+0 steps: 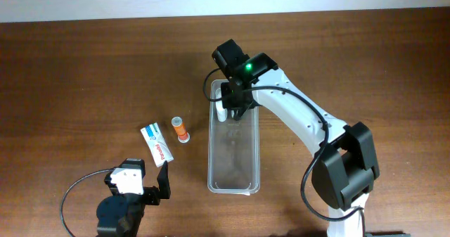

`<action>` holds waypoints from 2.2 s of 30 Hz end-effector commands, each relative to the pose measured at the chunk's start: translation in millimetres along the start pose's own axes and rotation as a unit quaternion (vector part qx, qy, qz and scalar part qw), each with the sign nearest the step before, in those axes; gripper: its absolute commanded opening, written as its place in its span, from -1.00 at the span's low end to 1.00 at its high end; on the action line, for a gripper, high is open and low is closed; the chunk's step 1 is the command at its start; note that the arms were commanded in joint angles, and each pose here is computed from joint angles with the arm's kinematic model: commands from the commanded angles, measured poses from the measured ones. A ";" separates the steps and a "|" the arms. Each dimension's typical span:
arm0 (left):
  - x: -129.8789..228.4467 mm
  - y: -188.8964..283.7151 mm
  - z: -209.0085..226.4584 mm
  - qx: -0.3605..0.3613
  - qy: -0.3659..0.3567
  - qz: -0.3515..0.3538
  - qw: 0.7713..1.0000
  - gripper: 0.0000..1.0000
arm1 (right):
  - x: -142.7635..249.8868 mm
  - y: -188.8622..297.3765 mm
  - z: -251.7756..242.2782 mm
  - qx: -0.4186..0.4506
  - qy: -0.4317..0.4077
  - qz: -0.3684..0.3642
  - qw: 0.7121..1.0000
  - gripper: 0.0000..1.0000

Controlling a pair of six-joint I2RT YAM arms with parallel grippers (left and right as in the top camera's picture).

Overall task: Pack container
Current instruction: 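Place the dark bottle in the container beside the white bottle, then move the right gripper to the gold-lidded jar and grasp it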

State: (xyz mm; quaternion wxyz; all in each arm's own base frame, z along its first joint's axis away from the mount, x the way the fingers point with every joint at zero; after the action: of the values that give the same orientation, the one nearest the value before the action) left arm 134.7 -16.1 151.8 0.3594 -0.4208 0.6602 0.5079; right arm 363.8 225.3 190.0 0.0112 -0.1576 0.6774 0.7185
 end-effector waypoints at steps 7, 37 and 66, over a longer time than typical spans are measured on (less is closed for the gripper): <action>0.3 -0.3 1.5 -0.005 -0.009 -0.004 1.000 0.99 | -5.6 33.2 -3.2 -0.003 -0.002 -0.040 0.999 -0.20; 0.3 -0.3 1.5 -0.005 -0.009 -0.004 1.000 0.99 | 121.7 90.7 -237.0 0.125 -0.266 0.062 0.954 0.40; 0.3 -0.3 1.5 -0.005 -0.009 -0.004 1.000 0.99 | 131.7 -37.3 -263.6 0.058 -0.318 0.111 0.940 -0.17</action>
State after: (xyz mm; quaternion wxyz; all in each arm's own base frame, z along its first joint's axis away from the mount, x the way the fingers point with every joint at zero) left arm 134.7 -16.1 151.8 0.3594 -0.4208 0.6602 0.5079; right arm 303.3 -52.3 115.3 0.1499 0.1506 0.6916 0.6903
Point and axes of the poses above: each gripper's point midway between its finger pads, its own y axis back along the fingers, its own z axis along the line the jaws close on, x = y × z, the point moved 9 cm from there along y, back along the fingers, and after that the axes turned 9 degrees about y, right-handed, at the moved point
